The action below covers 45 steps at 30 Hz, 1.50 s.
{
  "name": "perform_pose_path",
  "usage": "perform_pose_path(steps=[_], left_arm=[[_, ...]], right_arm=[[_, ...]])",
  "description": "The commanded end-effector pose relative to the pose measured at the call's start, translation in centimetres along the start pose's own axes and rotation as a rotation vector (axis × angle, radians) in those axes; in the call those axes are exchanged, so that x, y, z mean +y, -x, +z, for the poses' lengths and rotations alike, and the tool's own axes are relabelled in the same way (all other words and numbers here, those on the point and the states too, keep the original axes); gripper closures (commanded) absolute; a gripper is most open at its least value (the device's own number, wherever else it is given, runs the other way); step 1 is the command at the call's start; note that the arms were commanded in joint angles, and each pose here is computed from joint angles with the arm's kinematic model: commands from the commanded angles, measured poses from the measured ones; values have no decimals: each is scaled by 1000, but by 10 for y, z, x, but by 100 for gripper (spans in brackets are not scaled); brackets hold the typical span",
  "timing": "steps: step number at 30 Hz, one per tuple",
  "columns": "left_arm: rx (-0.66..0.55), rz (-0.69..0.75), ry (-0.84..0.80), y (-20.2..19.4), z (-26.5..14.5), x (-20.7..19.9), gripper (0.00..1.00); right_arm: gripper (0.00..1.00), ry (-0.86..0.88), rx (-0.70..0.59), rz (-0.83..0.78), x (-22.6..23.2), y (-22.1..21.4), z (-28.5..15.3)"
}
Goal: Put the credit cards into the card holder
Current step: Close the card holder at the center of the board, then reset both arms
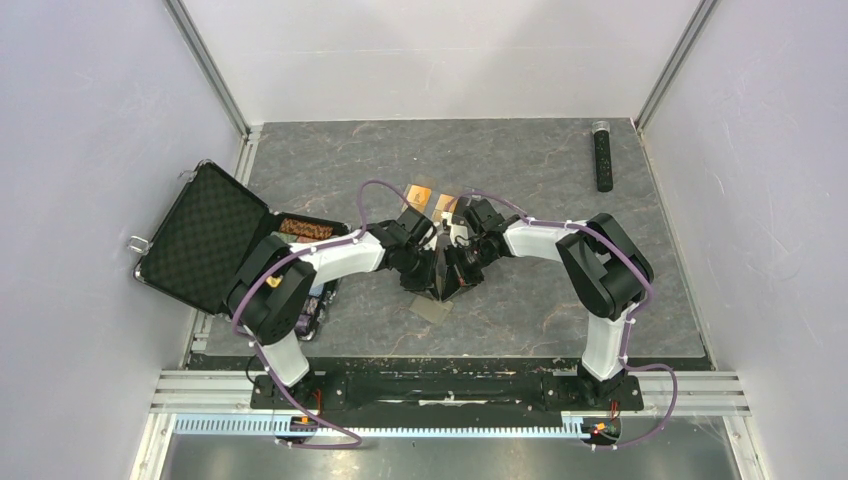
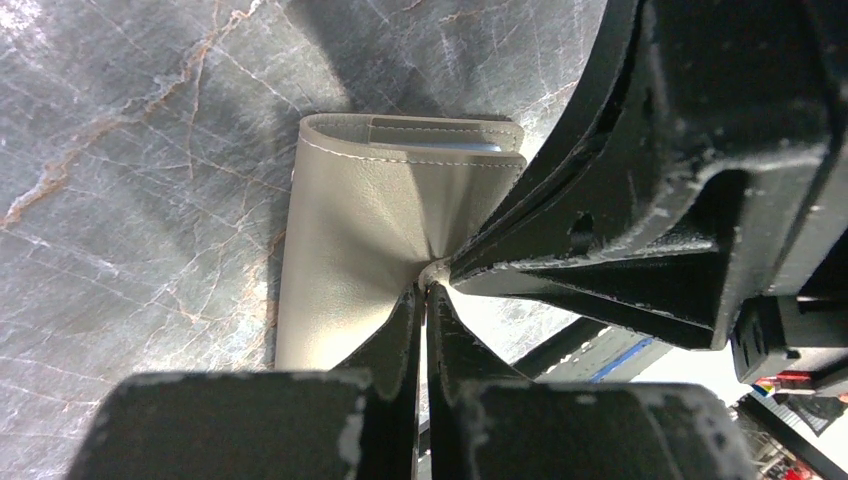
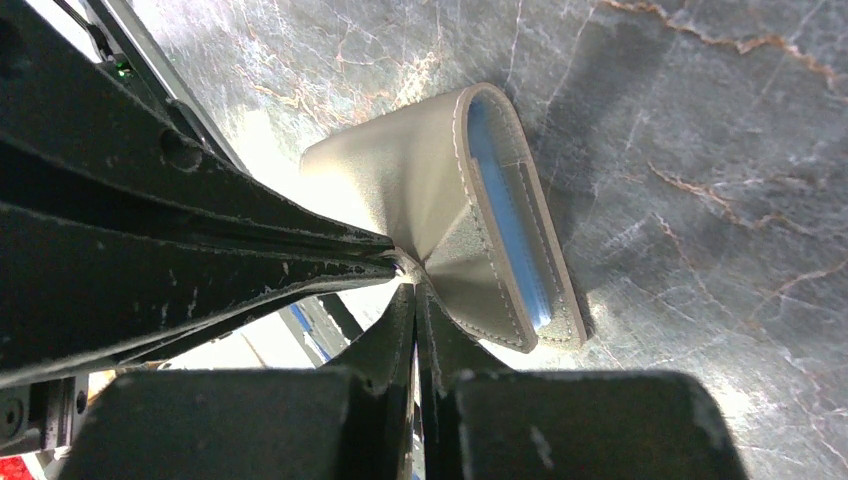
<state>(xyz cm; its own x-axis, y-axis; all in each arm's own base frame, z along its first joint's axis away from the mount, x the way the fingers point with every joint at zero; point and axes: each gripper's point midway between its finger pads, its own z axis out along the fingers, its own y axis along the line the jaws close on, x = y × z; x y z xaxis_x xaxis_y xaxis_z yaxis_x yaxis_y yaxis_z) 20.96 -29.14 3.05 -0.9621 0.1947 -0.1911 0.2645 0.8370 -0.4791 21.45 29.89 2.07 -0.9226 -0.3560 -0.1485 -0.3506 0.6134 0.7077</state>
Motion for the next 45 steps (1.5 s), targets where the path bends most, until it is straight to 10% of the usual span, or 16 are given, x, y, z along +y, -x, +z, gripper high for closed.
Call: perform_pose_path(steps=[1, 14, 25, 30, 38, 45], left_arm=[[73, 30, 194, -26, 12, 38, 98], [142, 55, 452, -45, 27, 92, 97], [-167, 23, 43, 27, -30, -3, 41], [-329, -33, -163, 64, -75, -22, 0], [-606, -48, -106, 99, -129, 17, 0], [-872, -57, 465, 108, -203, 120, 0]], right_arm=[[100, -265, 146, 46, -62, -51, 21], [100, -326, 212, 74, -74, -70, 25], [99, -188, 49, -84, -26, -22, 11], [72, -184, -115, -186, 1, 17, -14], [4, -387, -453, -219, -13, 66, -91], [2, -745, -927, -71, -99, 58, -208]])
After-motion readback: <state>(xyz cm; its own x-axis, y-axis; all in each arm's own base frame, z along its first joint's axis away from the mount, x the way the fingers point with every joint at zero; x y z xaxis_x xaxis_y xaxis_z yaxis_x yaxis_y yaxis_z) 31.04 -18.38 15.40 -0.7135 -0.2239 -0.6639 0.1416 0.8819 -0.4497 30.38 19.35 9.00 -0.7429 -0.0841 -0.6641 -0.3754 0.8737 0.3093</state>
